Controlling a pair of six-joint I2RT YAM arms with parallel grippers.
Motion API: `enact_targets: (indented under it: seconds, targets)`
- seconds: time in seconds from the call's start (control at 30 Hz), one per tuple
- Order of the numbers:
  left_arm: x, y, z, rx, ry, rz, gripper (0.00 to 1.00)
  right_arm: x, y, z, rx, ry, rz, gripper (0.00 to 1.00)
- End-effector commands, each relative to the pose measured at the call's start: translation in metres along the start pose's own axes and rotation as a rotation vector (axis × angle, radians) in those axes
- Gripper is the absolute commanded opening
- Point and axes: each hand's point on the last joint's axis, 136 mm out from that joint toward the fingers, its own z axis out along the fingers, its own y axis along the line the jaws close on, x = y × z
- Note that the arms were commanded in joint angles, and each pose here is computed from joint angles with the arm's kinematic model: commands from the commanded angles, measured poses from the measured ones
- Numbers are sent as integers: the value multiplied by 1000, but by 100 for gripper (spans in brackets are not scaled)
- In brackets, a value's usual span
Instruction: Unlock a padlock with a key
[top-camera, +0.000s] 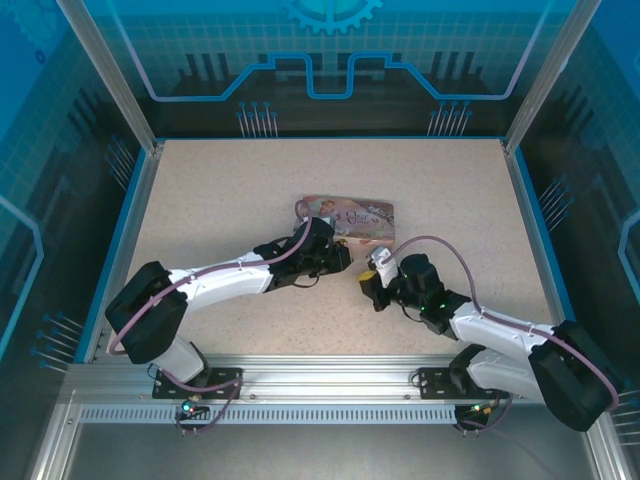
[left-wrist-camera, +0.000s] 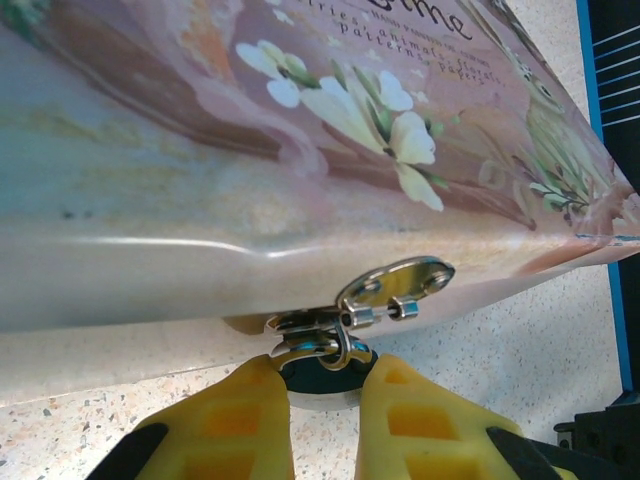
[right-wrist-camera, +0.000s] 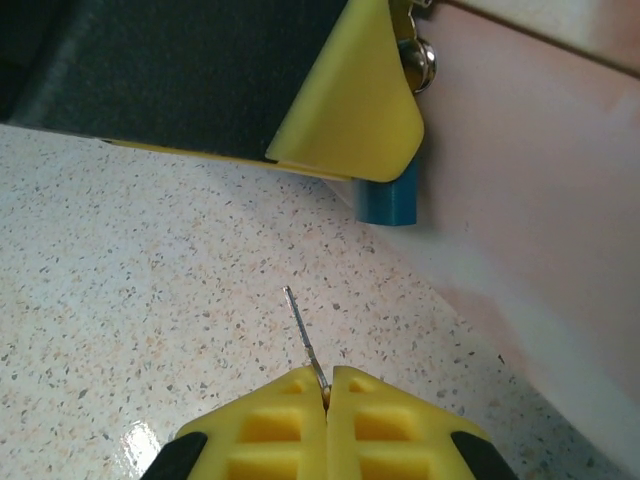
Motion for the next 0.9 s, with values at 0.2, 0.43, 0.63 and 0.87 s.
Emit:
enact_targets:
  seconds: [0.2, 0.43, 0.63, 0.87]
  targets:
    - [-20, -34, -18, 116, -47, -33, 0, -25, -16, 2, 61, -96, 2, 0]
    - [-21, -36, -18, 125, -50, -40, 0, -25, -24, 6, 85, -88, 16, 0]
    - [-22, -36, -18, 124, -51, -41, 0, -18, -27, 13, 90, -64, 31, 0]
    - [-23, -35, -20, 116, -60, -34, 0, -27, -24, 12, 72, -94, 33, 0]
